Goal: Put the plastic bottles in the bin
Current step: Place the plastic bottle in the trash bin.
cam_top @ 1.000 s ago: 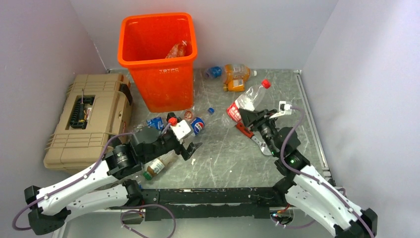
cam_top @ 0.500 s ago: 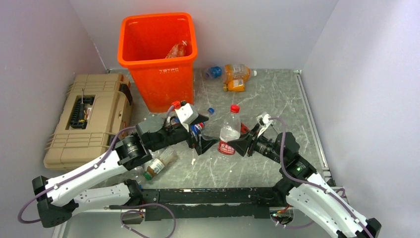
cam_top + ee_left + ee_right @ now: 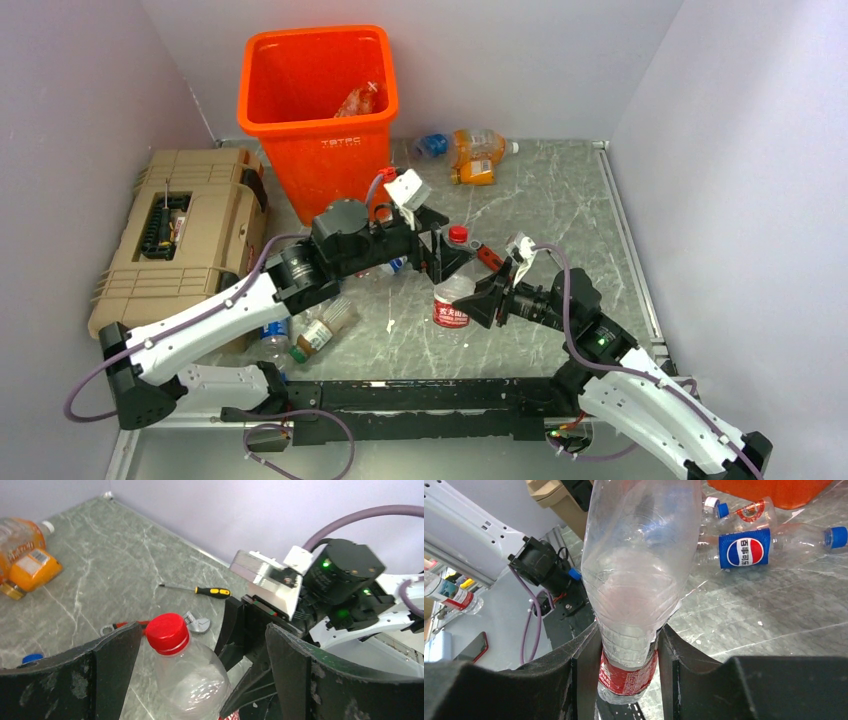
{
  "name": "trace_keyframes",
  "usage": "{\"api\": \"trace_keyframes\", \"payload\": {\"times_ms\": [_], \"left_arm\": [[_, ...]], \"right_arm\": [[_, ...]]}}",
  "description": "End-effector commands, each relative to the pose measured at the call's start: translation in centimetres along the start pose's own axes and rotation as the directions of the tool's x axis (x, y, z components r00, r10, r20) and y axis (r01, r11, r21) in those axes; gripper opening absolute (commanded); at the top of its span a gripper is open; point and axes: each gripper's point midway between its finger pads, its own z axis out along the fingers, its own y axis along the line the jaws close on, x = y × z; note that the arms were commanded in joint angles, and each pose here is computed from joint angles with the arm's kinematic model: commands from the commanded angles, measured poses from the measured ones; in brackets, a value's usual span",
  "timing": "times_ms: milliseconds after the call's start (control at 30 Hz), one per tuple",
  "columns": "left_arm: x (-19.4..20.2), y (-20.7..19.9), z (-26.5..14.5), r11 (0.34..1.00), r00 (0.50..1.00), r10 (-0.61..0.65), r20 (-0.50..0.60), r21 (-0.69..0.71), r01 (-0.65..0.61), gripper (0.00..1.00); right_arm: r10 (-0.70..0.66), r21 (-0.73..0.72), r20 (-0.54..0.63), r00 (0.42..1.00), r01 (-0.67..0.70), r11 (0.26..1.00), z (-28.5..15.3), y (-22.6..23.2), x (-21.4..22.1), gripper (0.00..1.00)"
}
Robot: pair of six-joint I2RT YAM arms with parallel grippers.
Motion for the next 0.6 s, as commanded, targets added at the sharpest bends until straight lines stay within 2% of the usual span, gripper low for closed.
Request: {"api": "trace_keyframes", "payload": {"times_ms": [0, 300, 567], "left_arm": [[-0.3, 0.6, 0.8, 0.997, 0.998, -0.063, -0.021, -0.052, 0.062, 1.00], [0.7, 2.1, 1.3, 0.986, 0.991, -0.105, -0.079, -0.135, 0.093, 0.95], [1.6, 1.7, 2.3, 0.991, 0.987, -0.109, -0.114, -0.093, 0.098, 0.74]], "right_arm": [[-0.062, -0.062, 0.075, 0.995, 0.067, 0.996, -0.2, 1.7, -2.4, 0.24], [-0.066, -0.071, 0.073, 0.995, 0.071, 0.995, -0.2, 1.8, -2.0, 0.23], [-0.072, -0.075, 0.081, 0.994, 0.078, 0.994, 0.0, 1.8, -2.1, 0.22]]}}
